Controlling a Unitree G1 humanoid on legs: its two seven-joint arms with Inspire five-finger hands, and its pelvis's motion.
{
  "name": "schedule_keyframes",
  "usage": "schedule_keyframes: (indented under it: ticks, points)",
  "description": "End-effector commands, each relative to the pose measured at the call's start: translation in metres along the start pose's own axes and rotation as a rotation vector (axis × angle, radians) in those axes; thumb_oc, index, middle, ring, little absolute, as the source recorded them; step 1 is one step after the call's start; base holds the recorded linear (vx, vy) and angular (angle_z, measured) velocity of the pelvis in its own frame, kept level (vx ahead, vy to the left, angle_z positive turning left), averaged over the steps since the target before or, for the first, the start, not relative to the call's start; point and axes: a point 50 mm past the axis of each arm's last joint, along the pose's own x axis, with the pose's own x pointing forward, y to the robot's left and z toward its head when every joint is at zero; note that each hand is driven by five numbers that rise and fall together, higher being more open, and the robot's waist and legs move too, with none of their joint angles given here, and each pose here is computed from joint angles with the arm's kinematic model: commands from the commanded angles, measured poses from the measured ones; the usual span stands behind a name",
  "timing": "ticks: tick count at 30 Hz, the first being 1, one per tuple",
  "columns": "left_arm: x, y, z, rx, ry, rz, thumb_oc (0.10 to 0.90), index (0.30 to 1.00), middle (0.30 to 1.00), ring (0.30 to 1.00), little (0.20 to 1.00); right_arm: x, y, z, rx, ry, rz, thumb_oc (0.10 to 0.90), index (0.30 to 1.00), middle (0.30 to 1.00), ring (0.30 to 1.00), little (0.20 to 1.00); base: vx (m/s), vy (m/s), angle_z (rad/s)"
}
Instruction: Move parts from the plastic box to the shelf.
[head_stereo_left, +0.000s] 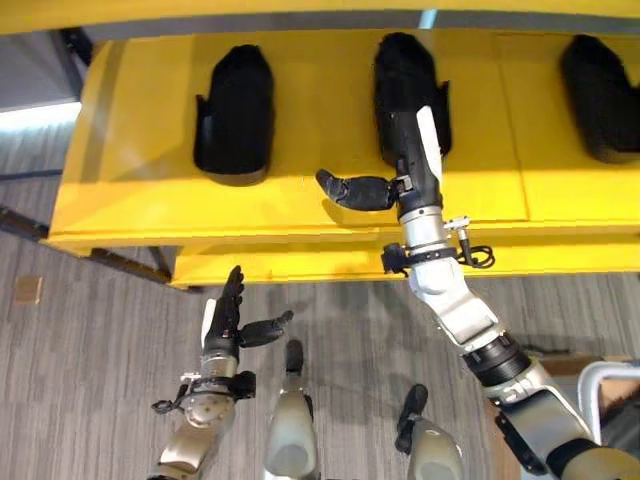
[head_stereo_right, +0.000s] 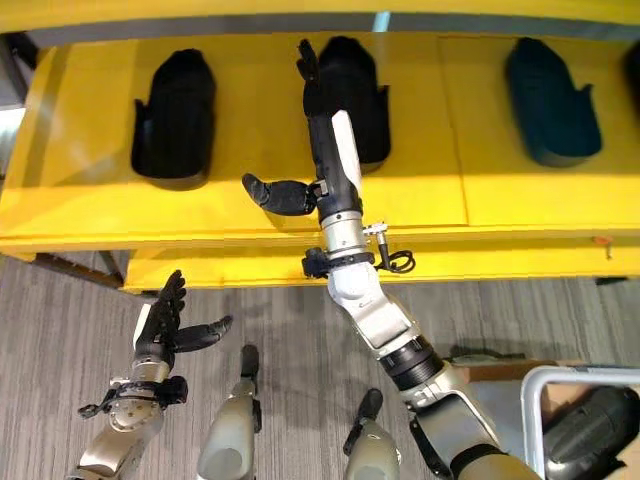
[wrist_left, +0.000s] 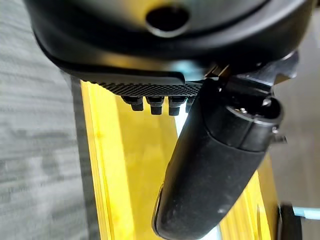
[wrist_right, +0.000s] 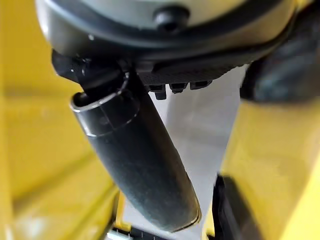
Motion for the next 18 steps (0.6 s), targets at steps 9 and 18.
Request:
schedule_keyframes:
  ticks: [9,18]
  points:
    - [-0.004,-0.002,0.008,-0.063,-0.086,-0.002,0.9,1.0,1.0,1.0,1.0,-0.006,0.005,0.033,0.252,-0.17,0.11,0.9,1.0,1.0,1.0,1.0,0.04,-0.101,-0.42]
    - [-0.014,-0.001,-0.001,-0.063,-0.05,-0.014,0.9,1.0,1.0,1.0,1.0,-0.04,0.002,0.008,0.273,-0.047,0.107,0.9,1.0,1.0,1.0,1.0,0.06,-0.063,-0.66]
